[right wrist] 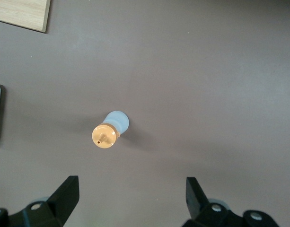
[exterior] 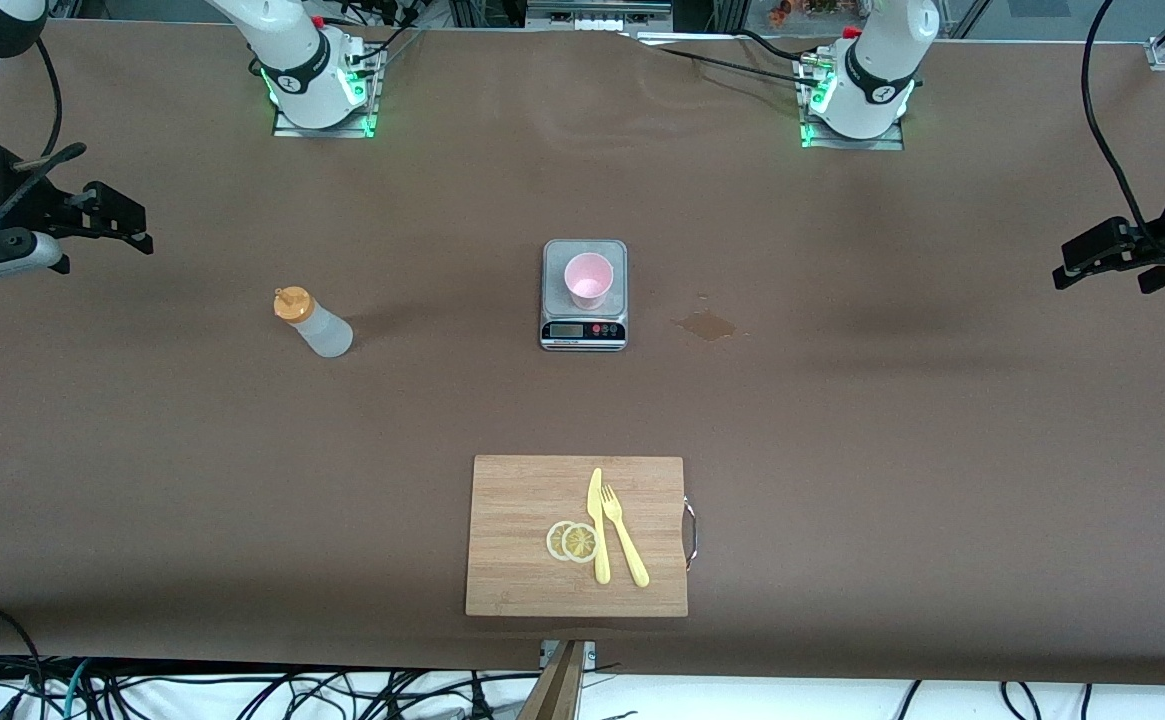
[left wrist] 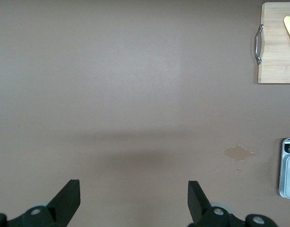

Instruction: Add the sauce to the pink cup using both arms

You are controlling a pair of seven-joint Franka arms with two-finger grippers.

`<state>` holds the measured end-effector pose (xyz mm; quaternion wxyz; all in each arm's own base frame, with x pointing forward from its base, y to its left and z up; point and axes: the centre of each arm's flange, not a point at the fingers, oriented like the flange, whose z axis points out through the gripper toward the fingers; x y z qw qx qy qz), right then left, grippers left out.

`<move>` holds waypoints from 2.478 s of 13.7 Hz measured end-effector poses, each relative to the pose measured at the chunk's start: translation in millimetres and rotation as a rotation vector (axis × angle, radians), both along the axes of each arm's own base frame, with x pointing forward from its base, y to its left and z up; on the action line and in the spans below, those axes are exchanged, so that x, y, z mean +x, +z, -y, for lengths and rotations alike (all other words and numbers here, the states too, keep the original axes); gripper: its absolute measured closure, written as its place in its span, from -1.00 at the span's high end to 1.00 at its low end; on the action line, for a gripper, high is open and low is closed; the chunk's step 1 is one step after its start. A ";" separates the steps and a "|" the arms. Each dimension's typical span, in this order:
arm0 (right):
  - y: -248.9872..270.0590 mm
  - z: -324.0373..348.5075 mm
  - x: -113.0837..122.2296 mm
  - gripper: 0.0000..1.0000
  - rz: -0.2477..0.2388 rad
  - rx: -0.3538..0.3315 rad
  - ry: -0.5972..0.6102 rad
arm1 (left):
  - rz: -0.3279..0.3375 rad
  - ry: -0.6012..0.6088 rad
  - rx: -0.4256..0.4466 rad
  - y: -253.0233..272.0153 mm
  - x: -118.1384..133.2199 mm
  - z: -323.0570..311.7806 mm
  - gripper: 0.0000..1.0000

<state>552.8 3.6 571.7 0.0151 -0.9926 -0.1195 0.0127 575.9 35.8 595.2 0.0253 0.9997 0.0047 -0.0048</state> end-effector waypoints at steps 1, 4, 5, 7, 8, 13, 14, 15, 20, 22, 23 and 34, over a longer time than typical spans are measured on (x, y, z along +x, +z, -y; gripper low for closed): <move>0.0 0.0 -0.1 1.00 -0.001 0.000 -0.007 | 0.000 0.000 0.000 0.0 0.0 0.0 1.00; 1.7 -0.1 -2.3 1.00 -0.020 -0.002 -0.040 | 0.000 0.000 0.000 0.0 0.0 0.0 1.00; 2.7 -0.2 -3.7 1.00 -0.030 -0.002 -0.055 | 0.000 0.000 0.000 0.0 0.0 0.0 1.00; 3.6 -0.4 -4.6 1.00 -0.038 -0.004 -0.078 | 0.000 0.000 0.000 0.0 0.0 0.0 1.00; 3.9 -0.5 -4.6 1.00 -0.038 -0.004 -0.083 | 0.000 0.000 0.000 0.0 0.0 0.0 1.00; 6.1 2.2 -4.6 1.00 -0.035 -0.030 -0.082 | 0.000 0.000 0.000 0.0 0.0 0.0 1.00; 9.6 3.2 -4.1 1.00 -0.027 -0.039 -0.082 | -0.002 0.000 0.000 -0.2 -0.2 0.1 1.00; 13.5 3.5 -3.6 1.00 -0.019 -0.041 -0.081 | -0.005 0.000 0.000 -0.4 -0.6 0.1 1.00; 18.5 3.5 -2.1 1.00 -0.009 -0.042 -0.086 | -0.079 -0.069 -0.009 2.0 -12.3 8.8 1.00; 15.2 3.2 -0.7 1.00 -0.016 -0.043 -0.088 | -0.081 -0.085 -0.009 10.1 -18.6 12.6 1.00; 13.5 3.0 0.1 1.00 -0.019 -0.044 -0.088 | -0.082 -0.092 -0.008 13.6 -21.8 16.6 1.00; 8.7 -1.1 2.3 1.00 -0.031 -0.045 -0.088 | -0.090 -0.115 -0.007 12.8 -26.3 30.3 1.00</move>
